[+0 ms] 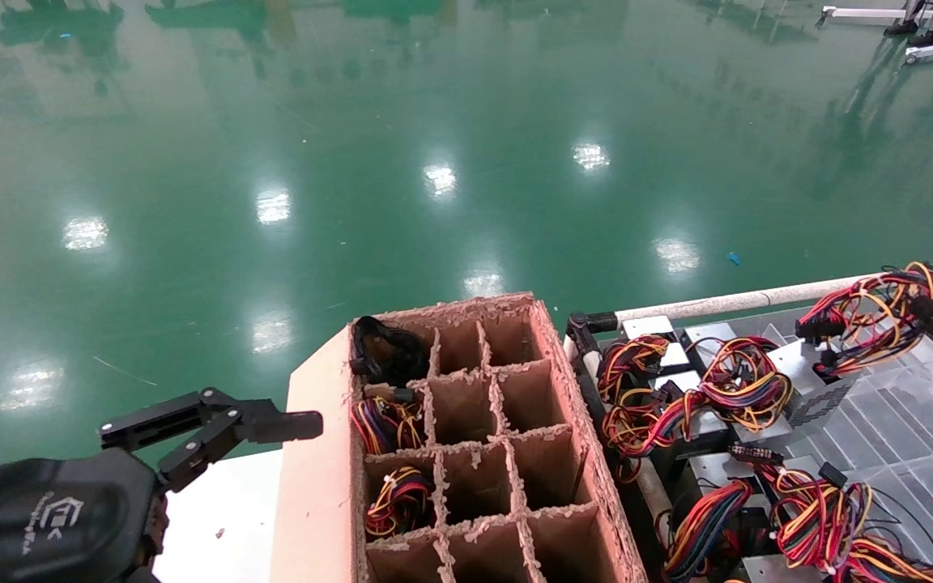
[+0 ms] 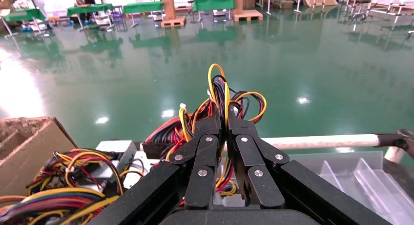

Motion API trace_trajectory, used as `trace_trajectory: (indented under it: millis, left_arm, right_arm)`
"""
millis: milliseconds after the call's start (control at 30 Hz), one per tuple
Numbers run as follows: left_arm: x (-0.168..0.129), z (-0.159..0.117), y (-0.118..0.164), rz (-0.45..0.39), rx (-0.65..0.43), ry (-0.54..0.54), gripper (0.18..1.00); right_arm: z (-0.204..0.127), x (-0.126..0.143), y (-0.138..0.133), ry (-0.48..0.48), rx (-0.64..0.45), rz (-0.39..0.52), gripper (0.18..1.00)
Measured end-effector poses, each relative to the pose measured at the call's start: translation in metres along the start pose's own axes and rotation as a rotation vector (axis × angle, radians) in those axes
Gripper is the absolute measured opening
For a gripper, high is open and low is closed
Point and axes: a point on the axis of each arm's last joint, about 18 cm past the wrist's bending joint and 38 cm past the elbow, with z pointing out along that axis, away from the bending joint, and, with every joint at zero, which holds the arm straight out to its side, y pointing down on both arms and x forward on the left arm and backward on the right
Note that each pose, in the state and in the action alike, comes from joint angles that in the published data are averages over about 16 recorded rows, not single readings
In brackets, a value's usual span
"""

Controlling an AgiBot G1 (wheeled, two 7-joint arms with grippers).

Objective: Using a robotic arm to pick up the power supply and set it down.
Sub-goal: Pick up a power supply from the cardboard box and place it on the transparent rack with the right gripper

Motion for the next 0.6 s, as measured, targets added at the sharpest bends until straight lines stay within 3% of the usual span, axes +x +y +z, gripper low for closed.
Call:
trace_trajectory:
  millis: [600]
  left_arm:
    - [0.0, 0.0, 0.0, 0.0, 0.0, 0.0, 1.001]
  right_arm:
    - [-0.019, 0.011, -0.019, -0.046, -0.052, -0.134, 0.197]
